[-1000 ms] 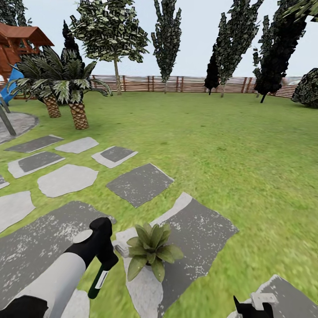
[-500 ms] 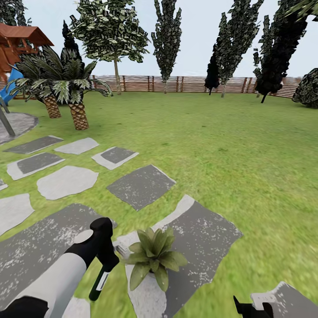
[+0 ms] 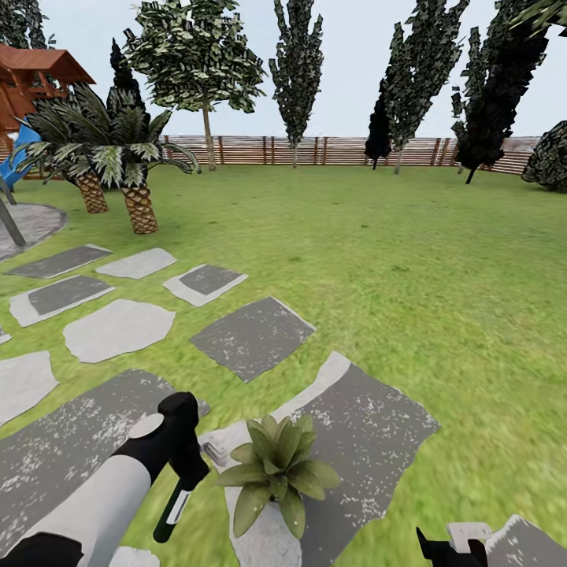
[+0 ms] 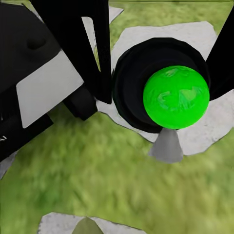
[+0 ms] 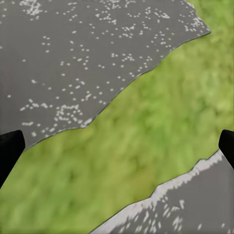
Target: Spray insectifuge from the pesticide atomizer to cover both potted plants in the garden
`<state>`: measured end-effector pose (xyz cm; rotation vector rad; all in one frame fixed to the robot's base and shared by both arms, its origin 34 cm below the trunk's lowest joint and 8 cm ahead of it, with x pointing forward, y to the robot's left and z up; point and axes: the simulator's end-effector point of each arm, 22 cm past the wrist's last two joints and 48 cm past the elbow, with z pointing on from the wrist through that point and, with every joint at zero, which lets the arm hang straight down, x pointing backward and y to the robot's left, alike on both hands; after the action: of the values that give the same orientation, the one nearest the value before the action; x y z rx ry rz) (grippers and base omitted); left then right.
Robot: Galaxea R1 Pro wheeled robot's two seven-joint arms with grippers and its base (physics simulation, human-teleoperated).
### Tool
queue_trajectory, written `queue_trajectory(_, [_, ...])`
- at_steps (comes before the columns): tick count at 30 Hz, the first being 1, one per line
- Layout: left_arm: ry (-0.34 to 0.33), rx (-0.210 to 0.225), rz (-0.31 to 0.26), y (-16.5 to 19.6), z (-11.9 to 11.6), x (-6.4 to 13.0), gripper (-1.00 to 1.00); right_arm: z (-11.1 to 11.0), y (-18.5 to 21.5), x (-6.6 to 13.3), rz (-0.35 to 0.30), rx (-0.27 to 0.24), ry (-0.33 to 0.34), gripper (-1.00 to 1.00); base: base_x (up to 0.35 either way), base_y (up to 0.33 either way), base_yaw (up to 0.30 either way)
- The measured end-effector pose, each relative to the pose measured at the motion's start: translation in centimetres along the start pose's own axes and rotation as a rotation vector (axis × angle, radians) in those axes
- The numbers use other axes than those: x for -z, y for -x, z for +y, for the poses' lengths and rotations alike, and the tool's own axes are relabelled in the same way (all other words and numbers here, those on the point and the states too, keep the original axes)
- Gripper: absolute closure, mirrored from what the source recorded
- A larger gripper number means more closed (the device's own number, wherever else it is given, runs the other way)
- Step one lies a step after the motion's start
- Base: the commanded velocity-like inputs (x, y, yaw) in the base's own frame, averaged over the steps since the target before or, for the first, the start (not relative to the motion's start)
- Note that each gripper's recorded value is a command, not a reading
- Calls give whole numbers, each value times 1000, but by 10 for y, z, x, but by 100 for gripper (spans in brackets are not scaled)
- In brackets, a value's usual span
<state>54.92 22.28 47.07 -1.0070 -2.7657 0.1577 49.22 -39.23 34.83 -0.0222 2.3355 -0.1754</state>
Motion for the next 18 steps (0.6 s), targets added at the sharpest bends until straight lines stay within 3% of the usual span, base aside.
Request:
queue_trajectory(8, [-15,22,60,-37,2,-27,100,0,0,0,0,0,0,-100,0,0,0])
queue_trajectory(18, [-32,6,45,-27,-13,-29,100,0,0,0,0,0,0,-100,0,0,0])
